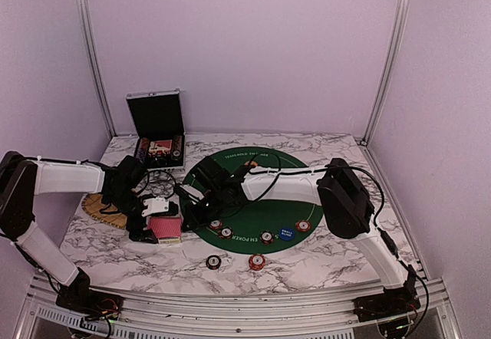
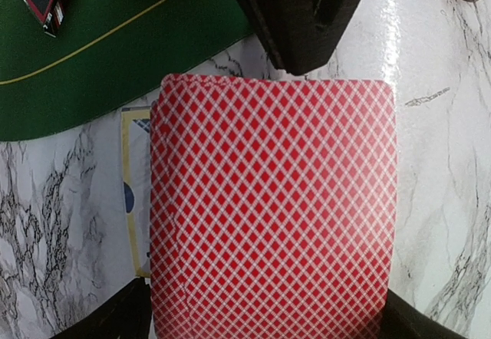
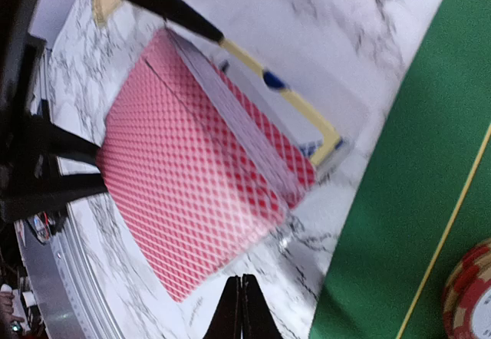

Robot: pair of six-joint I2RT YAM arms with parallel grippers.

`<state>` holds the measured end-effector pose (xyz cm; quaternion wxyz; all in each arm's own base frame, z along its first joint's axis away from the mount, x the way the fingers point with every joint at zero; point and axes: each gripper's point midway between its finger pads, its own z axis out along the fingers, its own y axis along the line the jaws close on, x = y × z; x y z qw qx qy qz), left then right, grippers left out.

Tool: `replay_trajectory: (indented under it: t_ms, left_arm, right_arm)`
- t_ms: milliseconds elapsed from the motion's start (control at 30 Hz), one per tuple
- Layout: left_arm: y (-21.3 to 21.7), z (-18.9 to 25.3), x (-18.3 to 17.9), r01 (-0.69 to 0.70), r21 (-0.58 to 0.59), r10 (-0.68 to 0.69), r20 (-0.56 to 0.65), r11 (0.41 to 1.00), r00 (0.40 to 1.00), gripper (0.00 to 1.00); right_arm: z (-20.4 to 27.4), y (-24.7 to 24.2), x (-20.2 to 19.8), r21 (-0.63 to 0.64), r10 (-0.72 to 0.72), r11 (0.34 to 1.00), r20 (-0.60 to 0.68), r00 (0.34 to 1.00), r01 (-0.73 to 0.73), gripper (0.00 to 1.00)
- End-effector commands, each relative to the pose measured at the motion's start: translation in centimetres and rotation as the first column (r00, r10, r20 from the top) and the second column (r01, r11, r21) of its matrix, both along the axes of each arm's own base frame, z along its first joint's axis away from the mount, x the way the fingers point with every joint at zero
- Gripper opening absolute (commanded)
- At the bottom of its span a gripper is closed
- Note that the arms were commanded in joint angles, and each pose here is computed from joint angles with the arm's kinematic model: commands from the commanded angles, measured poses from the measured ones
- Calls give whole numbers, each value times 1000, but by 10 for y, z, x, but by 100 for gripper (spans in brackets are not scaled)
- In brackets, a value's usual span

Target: Distribute texas hold em gaming equipment

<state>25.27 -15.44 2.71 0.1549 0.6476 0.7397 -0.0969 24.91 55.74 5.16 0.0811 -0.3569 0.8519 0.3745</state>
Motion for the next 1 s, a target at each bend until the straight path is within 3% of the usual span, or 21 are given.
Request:
replay_trajectory:
  t_ms: [0,233,600,767,967]
  left_arm:
    - [2,0,-3,27,25,-27,-12,999,1000,92]
    - [4,-3,1,37,46,-36,-12,998,999,90]
    - [1,-1,1,42,34,-42,-16,999,999,74]
    - [1,-5,-2,49,37,-47,-31,998,998,76]
    - [0,-6,-1,52,44,-51,-31,998,998,91]
  right_arm:
    - [8,-11,5,29,-27,999,-6,1000,27,1]
    - [4,-11,3,33,-19,999,-27,999,20,1]
    - [2,-14,5,31,-32,999,-32,999,33,0]
    - [5,-14,6,54,-35,998,-47,998,38,1]
    - [10,-8,9,76,-31,996,-51,998,35,2]
